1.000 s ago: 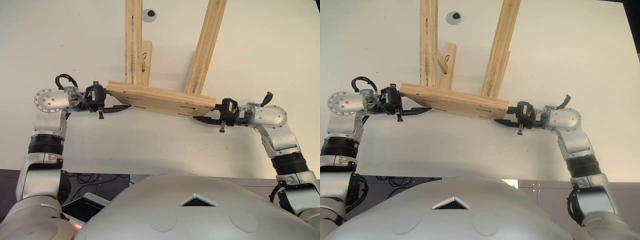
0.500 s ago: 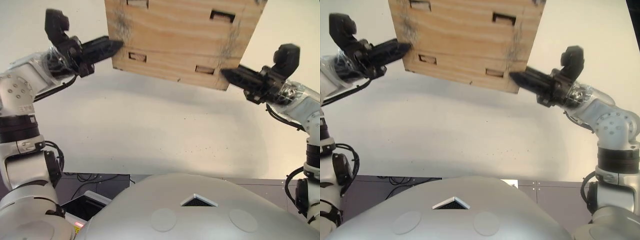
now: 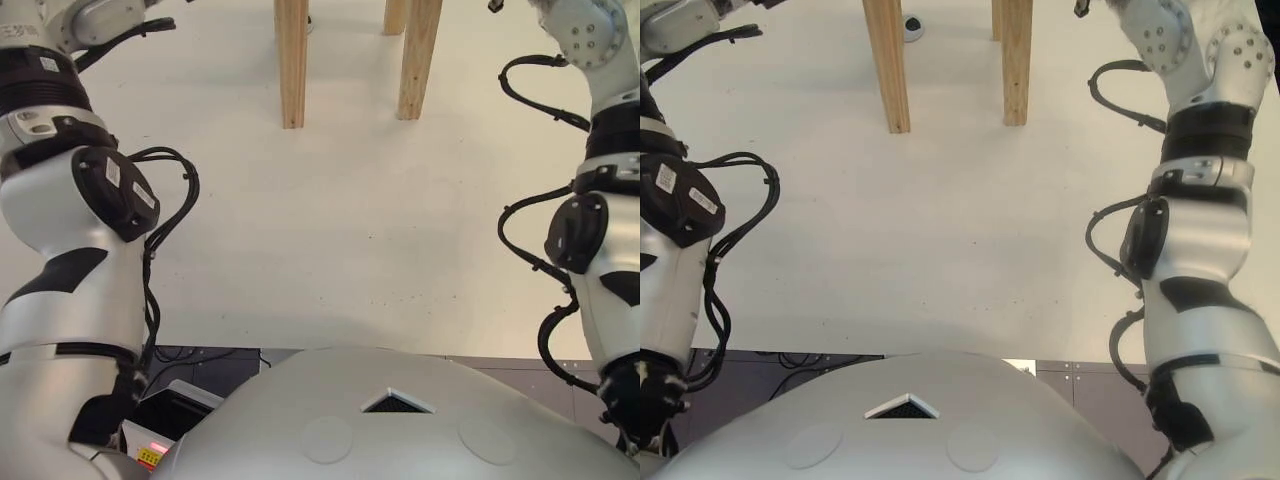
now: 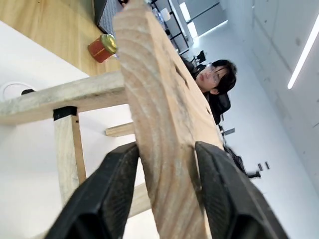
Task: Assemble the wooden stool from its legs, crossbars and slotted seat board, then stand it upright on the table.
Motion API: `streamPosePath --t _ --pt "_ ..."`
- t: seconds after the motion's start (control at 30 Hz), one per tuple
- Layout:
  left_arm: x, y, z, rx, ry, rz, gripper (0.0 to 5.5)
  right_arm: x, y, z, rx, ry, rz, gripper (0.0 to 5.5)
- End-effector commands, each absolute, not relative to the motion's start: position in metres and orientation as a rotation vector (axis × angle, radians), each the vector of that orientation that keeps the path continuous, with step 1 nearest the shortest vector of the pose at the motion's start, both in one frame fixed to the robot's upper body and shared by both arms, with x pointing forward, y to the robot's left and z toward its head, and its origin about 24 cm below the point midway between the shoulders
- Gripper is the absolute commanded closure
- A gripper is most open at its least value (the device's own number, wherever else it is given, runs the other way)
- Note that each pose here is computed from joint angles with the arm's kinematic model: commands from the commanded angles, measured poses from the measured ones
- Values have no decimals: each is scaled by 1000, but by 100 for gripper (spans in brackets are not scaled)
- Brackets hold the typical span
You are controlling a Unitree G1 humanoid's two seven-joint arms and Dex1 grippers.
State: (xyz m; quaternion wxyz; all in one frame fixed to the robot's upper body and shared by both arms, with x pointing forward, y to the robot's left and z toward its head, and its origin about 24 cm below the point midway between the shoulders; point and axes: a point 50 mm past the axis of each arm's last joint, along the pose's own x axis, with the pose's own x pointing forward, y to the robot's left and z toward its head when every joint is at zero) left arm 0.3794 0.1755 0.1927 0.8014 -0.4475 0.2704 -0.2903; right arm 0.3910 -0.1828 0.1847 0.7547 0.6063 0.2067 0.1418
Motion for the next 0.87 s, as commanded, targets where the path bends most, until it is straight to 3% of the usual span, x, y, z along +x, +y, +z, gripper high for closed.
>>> streamPosePath --t 0.03,0.2,0.47,0.63,0.73,0.8,0.87 --pt "383 168 191 -1002 569 -670 281 389 -178 144 1312 592 208 299" --pt "384 193 190 -1104 426 -675 213 387 -193 142 1369 522 218 216" --pt "382 232 170 -1298 165 -528 95 370 -233 153 1523 241 292 80" --pt "362 240 105 -1043 164 -236 71 339 -258 125 1597 -20 218 58" --pt "347 235 63 -694 172 -51 71 331 -244 86 1317 3 80 58" --pt "344 230 53 -464 54 9 71 331 -251 49 1170 -20 -167 58" --pt "345 218 58 -336 -62 12 71 326 -254 36 974 -90 -278 58"
